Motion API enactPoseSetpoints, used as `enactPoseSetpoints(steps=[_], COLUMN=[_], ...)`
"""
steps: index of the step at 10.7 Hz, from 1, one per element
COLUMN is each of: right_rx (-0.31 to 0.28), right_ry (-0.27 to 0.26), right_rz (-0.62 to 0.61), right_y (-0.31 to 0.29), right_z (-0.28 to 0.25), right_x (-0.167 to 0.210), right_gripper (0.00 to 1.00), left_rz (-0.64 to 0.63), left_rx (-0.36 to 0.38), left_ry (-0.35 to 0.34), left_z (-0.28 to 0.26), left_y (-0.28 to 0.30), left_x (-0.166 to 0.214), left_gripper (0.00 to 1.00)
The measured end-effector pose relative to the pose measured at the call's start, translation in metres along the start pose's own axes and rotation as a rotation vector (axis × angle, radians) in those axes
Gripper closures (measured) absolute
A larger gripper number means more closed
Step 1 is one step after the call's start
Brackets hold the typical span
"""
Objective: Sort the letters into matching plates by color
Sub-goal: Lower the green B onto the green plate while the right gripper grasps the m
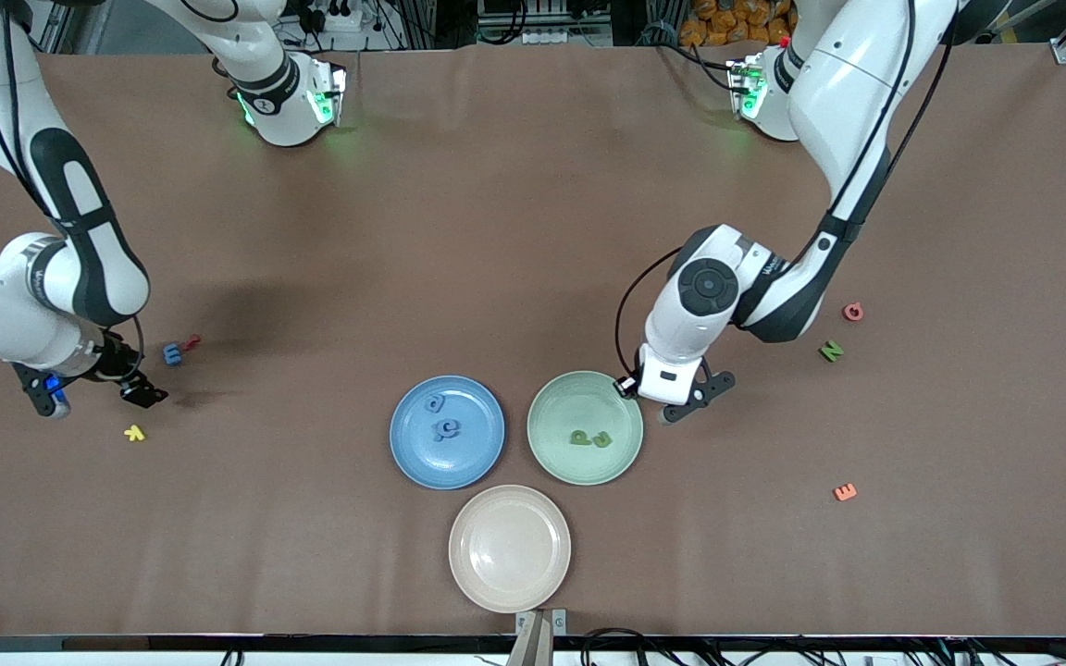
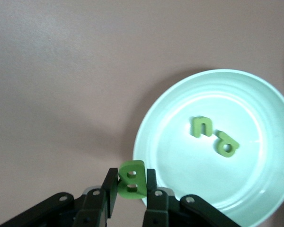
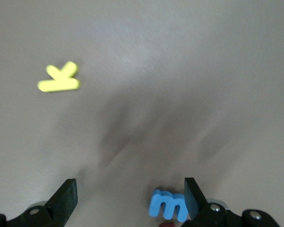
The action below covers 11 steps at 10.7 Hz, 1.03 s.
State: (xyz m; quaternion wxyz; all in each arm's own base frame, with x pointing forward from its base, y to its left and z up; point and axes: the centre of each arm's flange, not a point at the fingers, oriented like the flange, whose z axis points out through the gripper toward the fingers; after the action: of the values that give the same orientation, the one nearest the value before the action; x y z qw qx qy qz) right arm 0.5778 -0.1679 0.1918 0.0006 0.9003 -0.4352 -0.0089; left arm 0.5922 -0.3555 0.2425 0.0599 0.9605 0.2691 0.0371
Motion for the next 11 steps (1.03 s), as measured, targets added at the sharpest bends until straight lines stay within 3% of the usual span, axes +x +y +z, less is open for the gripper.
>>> enactPoseSetpoints(steps=[3, 7, 9, 10, 11], right_rx=[-0.006, -0.005, -0.002, -0.004, -0.002], right_ry=[-0.005, -0.003, 0.004, 0.003, 0.005], right_rz=[0.006, 0.008, 0.004, -0.013, -0.036], right_y=[0.01, 0.022, 0.026, 0.028, 0.028], right_z=[0.013, 0.018, 0.023, 0.025, 0.025], right_x=[-0.013, -0.027, -0.034, -0.035, -0.036], right_gripper=[0.0, 0.0, 0.04, 0.18, 0.24], left_rz=[-0.036, 0.021, 0.029, 0.024, 0.018], left_rx=[-0.019, -0.05, -0.092, -0.102, -0.106], left_ry=[0.003, -0.015, -0.013, -0.01, -0.004], left_z=[-0.007, 0.017, 0.027, 0.03, 0.029], left_y=[0.017, 0.042, 0.053, 0.053, 0.054], left_x=[-0.019, -0.067, -0.076, -0.072, -0.068], left_gripper=[0.71, 0.71, 0.71, 0.71, 0.71])
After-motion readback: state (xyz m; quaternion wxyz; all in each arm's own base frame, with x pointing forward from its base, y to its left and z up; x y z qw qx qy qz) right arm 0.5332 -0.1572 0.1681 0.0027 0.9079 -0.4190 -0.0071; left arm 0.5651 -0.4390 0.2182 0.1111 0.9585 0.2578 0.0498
